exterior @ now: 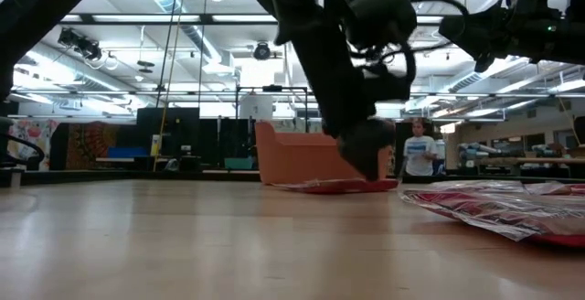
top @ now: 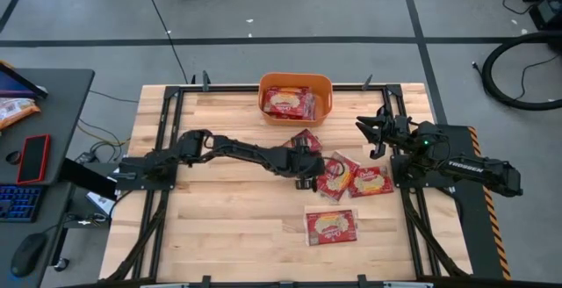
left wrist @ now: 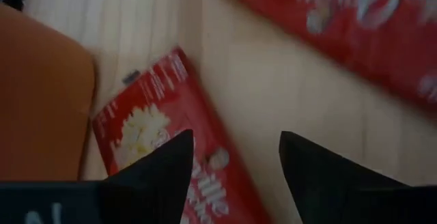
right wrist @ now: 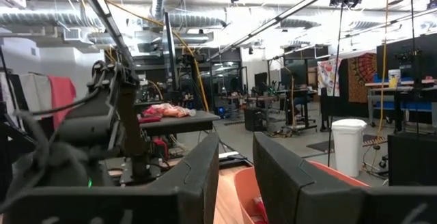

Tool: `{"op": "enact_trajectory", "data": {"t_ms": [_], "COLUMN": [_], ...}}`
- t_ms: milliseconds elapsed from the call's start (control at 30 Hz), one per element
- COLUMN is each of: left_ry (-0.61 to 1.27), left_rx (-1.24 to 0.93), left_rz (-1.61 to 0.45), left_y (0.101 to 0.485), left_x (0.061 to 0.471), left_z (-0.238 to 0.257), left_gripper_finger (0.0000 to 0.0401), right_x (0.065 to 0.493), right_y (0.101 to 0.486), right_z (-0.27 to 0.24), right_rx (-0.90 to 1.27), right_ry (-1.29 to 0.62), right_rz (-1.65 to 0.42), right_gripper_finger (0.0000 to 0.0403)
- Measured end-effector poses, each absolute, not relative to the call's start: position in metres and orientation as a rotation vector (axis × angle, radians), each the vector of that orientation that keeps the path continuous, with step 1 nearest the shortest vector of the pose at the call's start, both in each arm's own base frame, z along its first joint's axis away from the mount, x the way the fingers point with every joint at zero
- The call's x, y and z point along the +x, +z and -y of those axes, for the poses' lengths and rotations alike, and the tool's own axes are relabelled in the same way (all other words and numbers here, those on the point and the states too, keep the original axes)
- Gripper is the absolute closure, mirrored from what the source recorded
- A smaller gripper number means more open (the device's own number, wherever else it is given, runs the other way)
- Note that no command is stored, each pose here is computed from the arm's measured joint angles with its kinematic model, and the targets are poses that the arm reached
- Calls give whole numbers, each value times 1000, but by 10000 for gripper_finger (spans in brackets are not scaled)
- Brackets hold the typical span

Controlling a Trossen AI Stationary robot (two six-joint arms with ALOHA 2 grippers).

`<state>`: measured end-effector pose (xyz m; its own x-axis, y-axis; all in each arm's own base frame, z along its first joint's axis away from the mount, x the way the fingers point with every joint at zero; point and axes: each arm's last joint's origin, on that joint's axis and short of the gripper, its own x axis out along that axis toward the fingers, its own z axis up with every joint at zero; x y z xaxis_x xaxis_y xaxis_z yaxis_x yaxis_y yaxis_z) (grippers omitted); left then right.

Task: Sort popcorn bags into baskets
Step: Put the red popcorn bag into the orange bin

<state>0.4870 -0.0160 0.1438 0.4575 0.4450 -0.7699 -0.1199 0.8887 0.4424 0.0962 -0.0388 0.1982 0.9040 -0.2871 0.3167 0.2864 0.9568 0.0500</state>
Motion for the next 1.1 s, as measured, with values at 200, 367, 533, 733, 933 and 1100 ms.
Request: {"op": "enact_trajectory", "data": {"t_ms": [200,367,533,733,933,1100], "left_ry": [362,373,367,356,327,301], "left_rx": [407,441,491,501,486,425], "left_rz": [-1110,-1151,-1216,-1252,-1233,-1147], "left_y": [125,122,120,122,148,190], "left_x": [486,483,477,473,468,462], "left_z": [16,14,13,12,12,10], "left_gripper_finger": [210,247,310,390,391,395], "right_x": [96,96,96,96,96,96], "right_y": [198,198,198,198,198,198], "right_z": [39,39,39,39,39,39], "right_rx": [3,3,3,2,2,3], "right_ry": [-297,-296,-297,-296,-296,-296], "right_rz": [326,327,327,327,326,326], "right_gripper_finger": [306,306,306,306,306,306]}}
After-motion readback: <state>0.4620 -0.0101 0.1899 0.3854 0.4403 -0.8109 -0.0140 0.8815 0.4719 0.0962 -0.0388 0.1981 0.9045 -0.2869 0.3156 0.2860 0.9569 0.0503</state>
